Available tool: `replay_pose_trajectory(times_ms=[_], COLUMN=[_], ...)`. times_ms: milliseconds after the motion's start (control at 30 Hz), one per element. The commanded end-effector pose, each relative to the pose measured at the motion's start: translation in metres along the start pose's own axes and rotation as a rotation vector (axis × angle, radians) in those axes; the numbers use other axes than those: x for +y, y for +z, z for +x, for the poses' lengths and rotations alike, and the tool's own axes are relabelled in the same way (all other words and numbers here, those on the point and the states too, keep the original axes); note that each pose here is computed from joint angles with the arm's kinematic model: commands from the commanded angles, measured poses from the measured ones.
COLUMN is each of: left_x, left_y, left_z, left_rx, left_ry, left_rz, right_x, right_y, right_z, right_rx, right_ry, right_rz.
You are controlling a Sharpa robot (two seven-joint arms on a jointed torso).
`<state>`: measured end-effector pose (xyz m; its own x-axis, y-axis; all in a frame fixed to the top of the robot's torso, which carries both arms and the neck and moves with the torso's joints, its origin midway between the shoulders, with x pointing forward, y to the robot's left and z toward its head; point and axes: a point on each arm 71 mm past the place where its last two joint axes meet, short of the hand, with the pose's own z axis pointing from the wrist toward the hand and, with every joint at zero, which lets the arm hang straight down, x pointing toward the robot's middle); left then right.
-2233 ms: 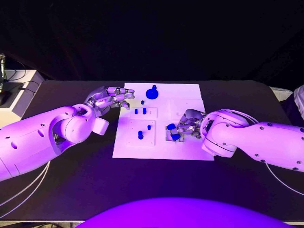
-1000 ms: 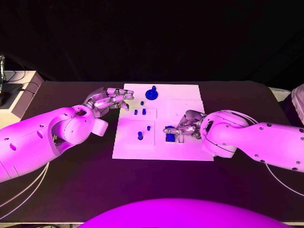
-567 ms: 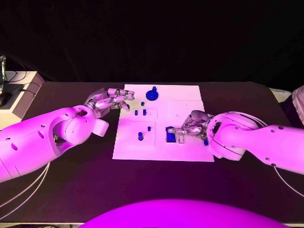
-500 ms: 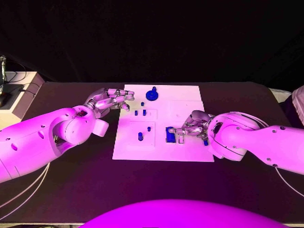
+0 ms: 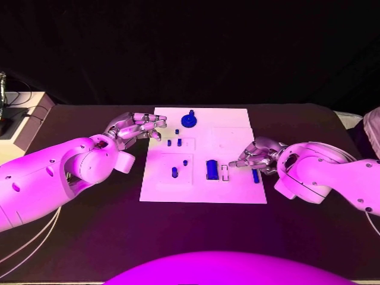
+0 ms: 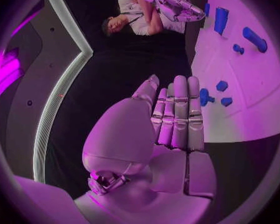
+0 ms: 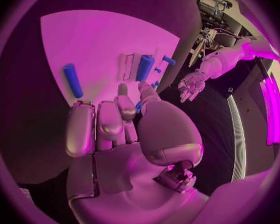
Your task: Assemble the parts on the task board
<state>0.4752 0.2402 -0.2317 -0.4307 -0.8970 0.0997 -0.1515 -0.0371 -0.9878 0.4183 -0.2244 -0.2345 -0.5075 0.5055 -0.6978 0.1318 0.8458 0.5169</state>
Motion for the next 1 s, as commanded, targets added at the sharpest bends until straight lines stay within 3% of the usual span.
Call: replay_pose_trajectory(times_ms=[33, 300, 500, 1000], left_x=[-0.0017, 0.0009, 0.0035, 0.0073], left_y=[-0.0009, -0.0036, -0.0047, -0.0052], left_z=[0.0015, 0.0035, 0.0053, 0.0046], left_rx=[0.005, 0.009, 0.016, 0.018], left_ry=[-0.011, -0.018, -0.023, -0.027], left_rz=[0.033, 0.036, 0.029, 0.015], right_x=[-0.007, -0.039, -0.049, -0.041], right_y=[-0.004, -0.013, -0.014, -0.006], right_z=[-0.006, -0.021, -0.024, -0.01], right_rx=[0.019, 0.068, 0.056, 0.029], right_ry=[0.043, -0.103, -0.171, -0.166], right_rz=[-0.025, 0.084, 0.134, 0.159])
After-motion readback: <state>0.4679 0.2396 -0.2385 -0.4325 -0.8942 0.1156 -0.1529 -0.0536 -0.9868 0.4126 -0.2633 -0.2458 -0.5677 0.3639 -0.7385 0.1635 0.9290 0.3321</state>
